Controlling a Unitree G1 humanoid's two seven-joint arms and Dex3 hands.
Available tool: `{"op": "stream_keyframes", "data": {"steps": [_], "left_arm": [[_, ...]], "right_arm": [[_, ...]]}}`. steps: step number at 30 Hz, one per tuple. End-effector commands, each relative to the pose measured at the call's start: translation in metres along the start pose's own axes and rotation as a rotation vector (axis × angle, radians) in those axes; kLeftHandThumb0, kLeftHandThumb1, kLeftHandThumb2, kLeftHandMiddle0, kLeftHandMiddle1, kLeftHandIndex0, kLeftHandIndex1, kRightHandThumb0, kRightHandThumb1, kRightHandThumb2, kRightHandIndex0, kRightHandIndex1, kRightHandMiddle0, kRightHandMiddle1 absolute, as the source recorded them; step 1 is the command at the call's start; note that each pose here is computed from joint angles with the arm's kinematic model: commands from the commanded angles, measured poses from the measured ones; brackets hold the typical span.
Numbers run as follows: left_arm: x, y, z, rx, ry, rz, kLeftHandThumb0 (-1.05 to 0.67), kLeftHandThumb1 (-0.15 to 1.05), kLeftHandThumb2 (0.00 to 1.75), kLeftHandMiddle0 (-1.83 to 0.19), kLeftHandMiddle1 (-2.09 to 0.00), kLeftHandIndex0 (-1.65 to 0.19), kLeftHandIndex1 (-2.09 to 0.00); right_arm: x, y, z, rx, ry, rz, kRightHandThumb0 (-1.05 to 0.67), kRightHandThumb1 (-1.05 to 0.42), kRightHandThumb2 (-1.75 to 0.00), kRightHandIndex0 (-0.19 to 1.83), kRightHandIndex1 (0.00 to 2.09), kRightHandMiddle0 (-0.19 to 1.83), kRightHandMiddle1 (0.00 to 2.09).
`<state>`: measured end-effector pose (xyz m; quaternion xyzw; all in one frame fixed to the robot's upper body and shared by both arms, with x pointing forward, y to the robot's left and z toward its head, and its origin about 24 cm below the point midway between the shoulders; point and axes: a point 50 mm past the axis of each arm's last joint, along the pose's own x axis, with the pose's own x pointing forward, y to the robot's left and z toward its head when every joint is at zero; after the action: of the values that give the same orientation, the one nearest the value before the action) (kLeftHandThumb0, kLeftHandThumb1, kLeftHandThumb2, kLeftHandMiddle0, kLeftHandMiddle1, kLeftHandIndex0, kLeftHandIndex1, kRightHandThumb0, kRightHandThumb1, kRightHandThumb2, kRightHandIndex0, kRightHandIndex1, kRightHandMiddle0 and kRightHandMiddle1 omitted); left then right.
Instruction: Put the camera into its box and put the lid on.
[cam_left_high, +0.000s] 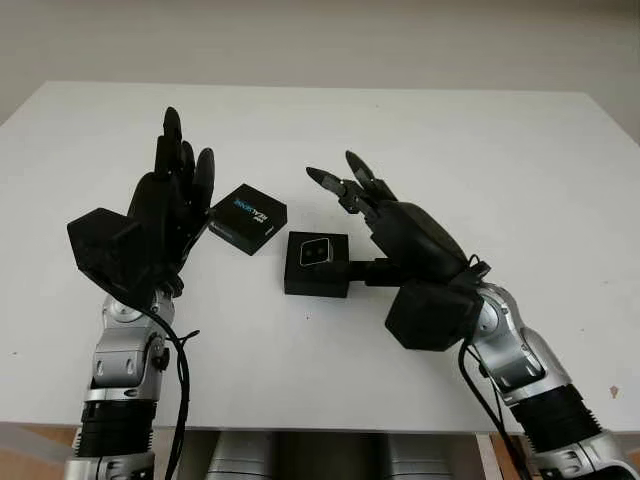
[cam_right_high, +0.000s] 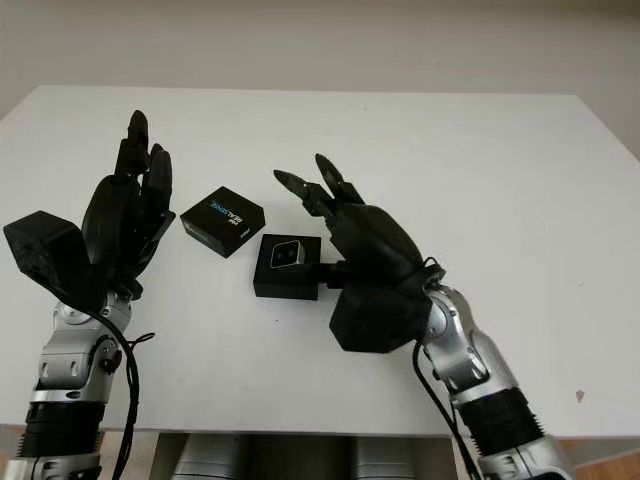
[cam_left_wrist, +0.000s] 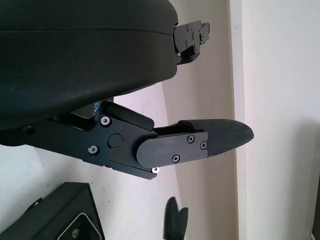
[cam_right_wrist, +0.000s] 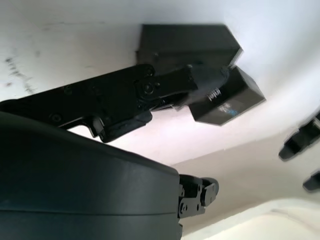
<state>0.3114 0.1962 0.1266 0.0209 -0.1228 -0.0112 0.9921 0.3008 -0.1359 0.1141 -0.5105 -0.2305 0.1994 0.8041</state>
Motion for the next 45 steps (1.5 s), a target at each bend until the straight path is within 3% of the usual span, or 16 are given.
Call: {"op": "stream_keyframes", "data": {"steps": [1, 8, 13, 33, 45], "left_arm": [[0.0, 0.001, 0.003, 0.0, -0.012, 0.002, -0.75, 1.05, 0.54, 0.19, 0.0, 0.19, 0.0], [0.0, 0.002, 0.005, 0.001, -0.014, -0.008, -0.74, 1.05, 0.55, 0.19, 0.0, 0.19, 0.0], [-0.001, 0.002, 0.006, 0.013, -0.016, -0.001, -0.74, 1.05, 0.56, 0.19, 0.0, 0.19, 0.0], [-0.005, 0.005, 0.008, 0.013, -0.015, 0.003, -0.73, 1.05, 0.56, 0.19, 0.0, 0.19, 0.0], [-0.006, 0.008, 0.009, 0.016, -0.017, 0.006, -0.73, 1.05, 0.56, 0.19, 0.0, 0.19, 0.0]], "right_arm": [[-0.002, 0.003, 0.002, -0.04, -0.029, 0.013, -0.79, -1.05, -0.38, -0.13, 0.07, 0.06, 0.19], [-0.006, 0.014, 0.001, -0.147, -0.065, 0.128, -0.86, -1.05, -0.57, -0.17, 0.05, 0.03, 0.14], [-0.008, 0.025, -0.004, -0.206, -0.056, 0.204, -0.88, -1.05, -0.61, -0.17, 0.05, 0.02, 0.11], [-0.021, 0.038, -0.013, -0.199, 0.021, 0.357, -0.86, -1.05, -0.57, -0.19, 0.04, 0.06, 0.08], [-0.035, 0.037, -0.018, -0.153, 0.077, 0.349, -0.84, -1.05, -0.52, -0.17, 0.05, 0.09, 0.07]]}}
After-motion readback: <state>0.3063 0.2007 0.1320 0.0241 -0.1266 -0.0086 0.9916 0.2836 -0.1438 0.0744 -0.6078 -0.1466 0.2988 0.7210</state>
